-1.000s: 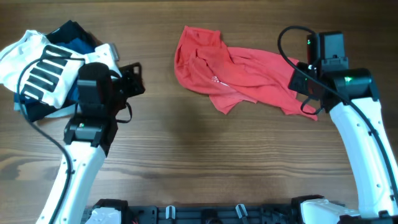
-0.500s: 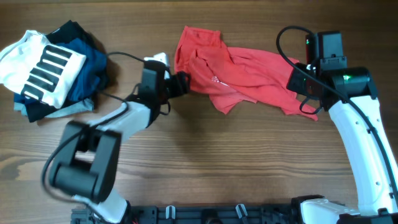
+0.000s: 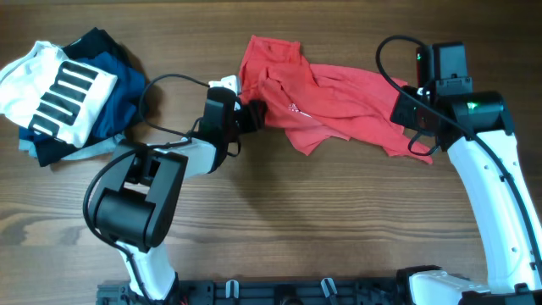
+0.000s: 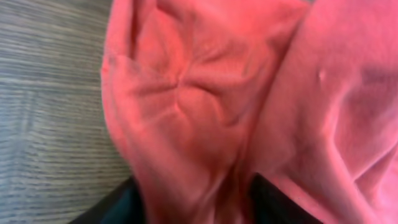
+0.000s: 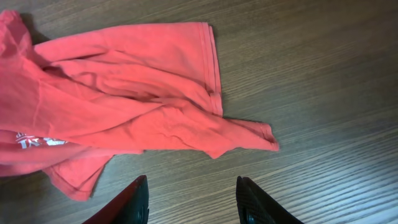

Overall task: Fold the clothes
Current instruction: 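Grasp the red T-shirt's left side with the left gripper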

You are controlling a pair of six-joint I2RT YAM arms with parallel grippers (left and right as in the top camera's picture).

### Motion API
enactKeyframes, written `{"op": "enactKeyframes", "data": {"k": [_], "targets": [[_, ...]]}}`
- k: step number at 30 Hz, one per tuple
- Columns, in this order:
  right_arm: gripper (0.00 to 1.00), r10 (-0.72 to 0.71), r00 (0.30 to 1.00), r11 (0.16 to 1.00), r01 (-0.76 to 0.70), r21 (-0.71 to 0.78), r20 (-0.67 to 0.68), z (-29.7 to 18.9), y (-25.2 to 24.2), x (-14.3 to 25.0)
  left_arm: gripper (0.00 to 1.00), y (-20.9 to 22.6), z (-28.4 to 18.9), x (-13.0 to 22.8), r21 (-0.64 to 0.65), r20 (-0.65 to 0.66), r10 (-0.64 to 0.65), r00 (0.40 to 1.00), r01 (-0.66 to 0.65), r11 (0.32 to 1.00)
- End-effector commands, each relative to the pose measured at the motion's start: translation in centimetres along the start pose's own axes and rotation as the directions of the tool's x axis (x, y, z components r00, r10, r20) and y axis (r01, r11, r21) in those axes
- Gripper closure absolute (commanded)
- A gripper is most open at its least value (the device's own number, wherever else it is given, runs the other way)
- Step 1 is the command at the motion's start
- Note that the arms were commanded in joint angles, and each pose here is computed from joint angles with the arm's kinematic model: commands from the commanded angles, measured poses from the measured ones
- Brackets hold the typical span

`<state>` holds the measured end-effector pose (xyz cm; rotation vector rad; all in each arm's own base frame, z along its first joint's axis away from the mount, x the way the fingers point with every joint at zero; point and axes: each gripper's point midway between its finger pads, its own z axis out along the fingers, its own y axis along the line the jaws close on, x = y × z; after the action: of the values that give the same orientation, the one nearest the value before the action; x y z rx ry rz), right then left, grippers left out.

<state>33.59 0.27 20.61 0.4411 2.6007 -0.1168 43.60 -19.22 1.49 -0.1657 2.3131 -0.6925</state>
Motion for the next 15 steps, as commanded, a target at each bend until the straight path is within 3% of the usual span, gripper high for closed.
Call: {"op": "enactKeyframes", "data": {"k": [1,2,9,15], "targets": [[0.54,-0.007,1.0,1.0,0.007,-0.005,-0.007,0.1,0.1,0.0,0.85,0.1,0.5,1.1,-0.003,-0.025,0.007,1.0,-0.007,1.0],[0.54,-0.007,1.0,1.0,0.007,-0.006,-0.007,0.1,0.1,0.0,0.96,0.1,0.5,1.1,-0.003,-0.025,0.006,1.0,-0.006,1.0],[0.54,-0.007,1.0,1.0,0.007,-0.006,-0.007,0.1,0.1,0.0,0.96,-0.5,-2.1,-1.2,-0.014,-0.004,0.002,1.0,-0.002,1.0],[0.54,-0.022,1.0,1.0,0.022,-0.02,-0.012,0.1,0.4,0.1,0.96,-2.1,-9.9,-6.4,-0.043,0.057,0.142,0.988,-0.14,0.989]]}}
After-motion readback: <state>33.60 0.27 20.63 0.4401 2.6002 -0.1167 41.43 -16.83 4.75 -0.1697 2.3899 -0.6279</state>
